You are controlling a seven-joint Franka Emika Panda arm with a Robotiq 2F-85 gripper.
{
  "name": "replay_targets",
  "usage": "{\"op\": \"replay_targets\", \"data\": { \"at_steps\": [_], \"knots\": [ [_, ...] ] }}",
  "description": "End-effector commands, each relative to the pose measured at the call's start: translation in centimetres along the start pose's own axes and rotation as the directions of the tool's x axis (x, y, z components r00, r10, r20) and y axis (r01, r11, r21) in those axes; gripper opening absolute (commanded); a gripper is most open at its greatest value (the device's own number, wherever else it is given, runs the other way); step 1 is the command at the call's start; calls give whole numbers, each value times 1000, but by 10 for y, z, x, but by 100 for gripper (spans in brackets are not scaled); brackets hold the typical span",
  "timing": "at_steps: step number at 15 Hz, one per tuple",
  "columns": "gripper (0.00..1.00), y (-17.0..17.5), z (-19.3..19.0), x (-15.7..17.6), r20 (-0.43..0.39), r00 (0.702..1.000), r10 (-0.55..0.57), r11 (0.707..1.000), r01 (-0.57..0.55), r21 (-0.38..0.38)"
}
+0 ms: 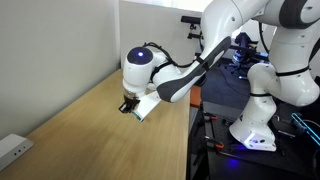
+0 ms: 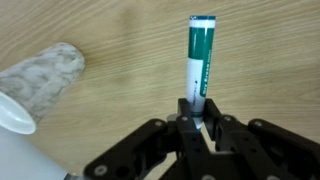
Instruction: Put the marker inside the cup
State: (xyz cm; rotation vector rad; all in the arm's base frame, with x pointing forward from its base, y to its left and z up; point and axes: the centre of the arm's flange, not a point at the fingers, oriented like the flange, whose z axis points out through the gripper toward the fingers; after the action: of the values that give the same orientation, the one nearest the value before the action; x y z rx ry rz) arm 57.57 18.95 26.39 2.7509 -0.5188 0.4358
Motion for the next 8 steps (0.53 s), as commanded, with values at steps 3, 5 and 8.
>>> {"op": "replay_targets", "data": {
  "at_steps": [3,5,8],
  "knots": [
    [5,2,-30,1,-108,988,108,983,-123,-137],
    [5,0,-35,2,-156,977,146,971,-172,-167],
    [5,-3,-39,4,-224,955,195,952,-239,-192]
  ]
}}
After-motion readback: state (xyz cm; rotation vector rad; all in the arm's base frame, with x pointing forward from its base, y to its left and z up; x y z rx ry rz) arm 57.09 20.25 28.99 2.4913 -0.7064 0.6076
